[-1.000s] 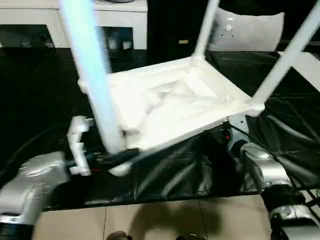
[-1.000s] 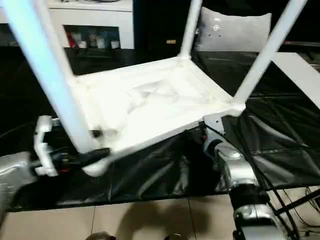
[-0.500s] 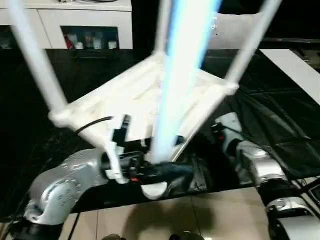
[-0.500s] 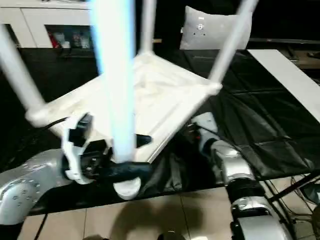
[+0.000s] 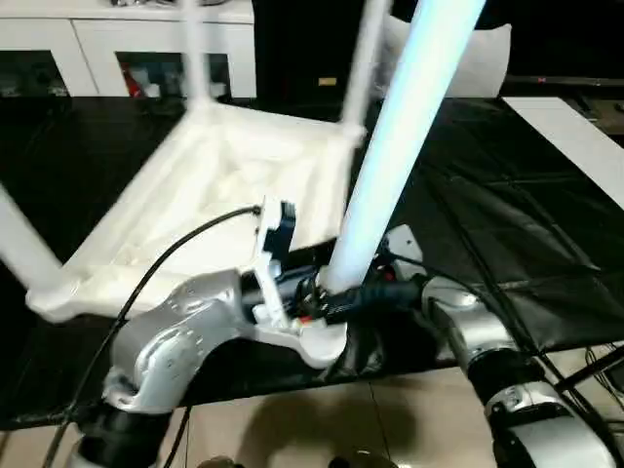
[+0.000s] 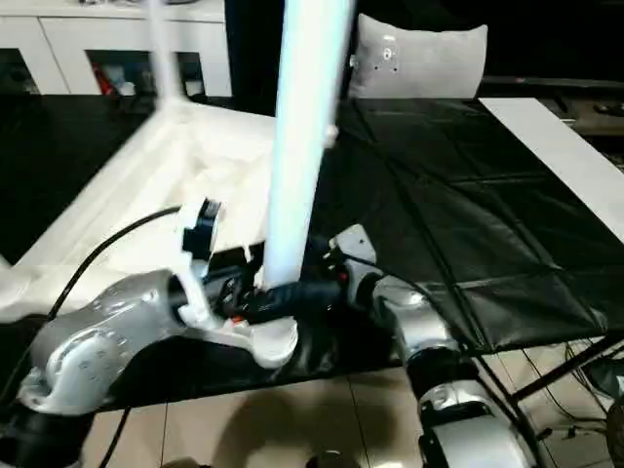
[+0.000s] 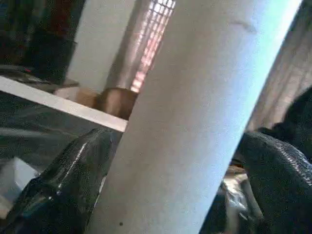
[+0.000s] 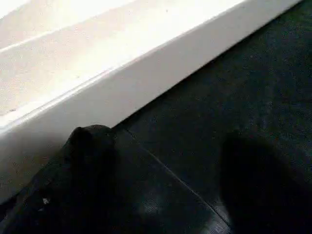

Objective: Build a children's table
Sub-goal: Rotate table base

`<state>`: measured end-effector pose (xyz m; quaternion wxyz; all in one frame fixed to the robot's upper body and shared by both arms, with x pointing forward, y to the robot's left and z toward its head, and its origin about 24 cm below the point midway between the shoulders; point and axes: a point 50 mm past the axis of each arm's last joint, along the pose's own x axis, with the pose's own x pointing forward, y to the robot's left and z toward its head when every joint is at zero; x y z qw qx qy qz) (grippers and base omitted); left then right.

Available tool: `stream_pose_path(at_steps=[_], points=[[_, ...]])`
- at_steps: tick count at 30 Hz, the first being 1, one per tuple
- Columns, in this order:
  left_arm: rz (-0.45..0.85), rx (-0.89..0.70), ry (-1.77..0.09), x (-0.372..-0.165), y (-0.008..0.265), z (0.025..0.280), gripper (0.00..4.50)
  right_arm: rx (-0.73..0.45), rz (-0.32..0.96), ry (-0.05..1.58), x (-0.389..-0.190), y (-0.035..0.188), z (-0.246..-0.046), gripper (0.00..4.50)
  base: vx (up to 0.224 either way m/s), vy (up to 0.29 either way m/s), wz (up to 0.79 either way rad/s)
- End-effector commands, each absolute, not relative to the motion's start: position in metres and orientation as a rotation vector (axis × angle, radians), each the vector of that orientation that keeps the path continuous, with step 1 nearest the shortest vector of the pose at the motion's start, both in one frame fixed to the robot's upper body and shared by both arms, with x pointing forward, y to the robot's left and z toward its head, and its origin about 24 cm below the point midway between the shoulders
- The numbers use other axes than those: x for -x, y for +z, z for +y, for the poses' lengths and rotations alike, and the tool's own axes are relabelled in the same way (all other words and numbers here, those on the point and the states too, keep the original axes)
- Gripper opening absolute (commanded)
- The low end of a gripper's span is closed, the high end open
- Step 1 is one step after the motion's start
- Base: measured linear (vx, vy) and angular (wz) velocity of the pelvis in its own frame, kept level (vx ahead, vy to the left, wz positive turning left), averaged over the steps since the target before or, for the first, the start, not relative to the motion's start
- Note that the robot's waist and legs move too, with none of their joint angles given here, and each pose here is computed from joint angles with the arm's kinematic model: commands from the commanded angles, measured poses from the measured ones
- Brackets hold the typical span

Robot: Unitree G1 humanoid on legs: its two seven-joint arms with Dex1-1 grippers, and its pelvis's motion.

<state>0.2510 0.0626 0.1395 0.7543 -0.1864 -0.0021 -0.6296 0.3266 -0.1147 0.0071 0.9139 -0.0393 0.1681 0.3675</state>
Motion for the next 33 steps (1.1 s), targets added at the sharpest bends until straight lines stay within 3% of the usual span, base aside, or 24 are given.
stream_pose_path(at_steps=[1, 10, 13, 15, 24, 26, 30, 33], points=[[-0.044, 0.372, -1.322, -0.259, 0.143, 0.049, 4.47, 0.072, 0.319, 0.773, -0.327, 0.008, -0.099, 4.5, 0.0, 0.0, 0.0], [-0.082, 0.335, -1.175, -0.275, 0.139, 0.041, 4.47, 0.046, 0.294, 0.615, -0.33, 0.008, -0.13, 4.5, 0.0, 0.0, 0.0], [-0.052, 0.189, -1.193, -0.273, 0.129, 0.049, 4.47, 0.01, 0.253, 0.534, -0.33, 0.013, -0.158, 4.5, 0.0, 0.0, 0.0], [-0.044, 0.165, -1.21, -0.271, 0.126, 0.051, 4.47, 0.004, 0.245, 0.531, -0.329, 0.014, -0.161, 4.5, 0.0, 0.0, 0.0], [0.171, -0.041, -1.373, -0.259, 0.097, 0.11, 4.47, 0.019, 0.174, 0.651, -0.315, 0.034, -0.186, 4.5, 0.0, 0.0, 0.0], [0.21, -0.115, -1.378, -0.263, 0.092, 0.123, 4.12, 0.039, 0.174, 0.719, -0.31, 0.038, -0.189, 4.5, 0.0, 0.0, 0.0], [0.305, -0.382, -1.359, -0.28, 0.077, 0.145, 4.07, 0.128, 0.168, 0.843, -0.297, 0.051, -0.197, 4.5, 0.0, 0.0, 0.0], [0.324, -0.432, -1.36, -0.284, 0.075, 0.147, 3.7, 0.144, 0.17, 0.869, -0.294, 0.056, -0.2, 4.5, 0.0, 0.0, 0.0]])
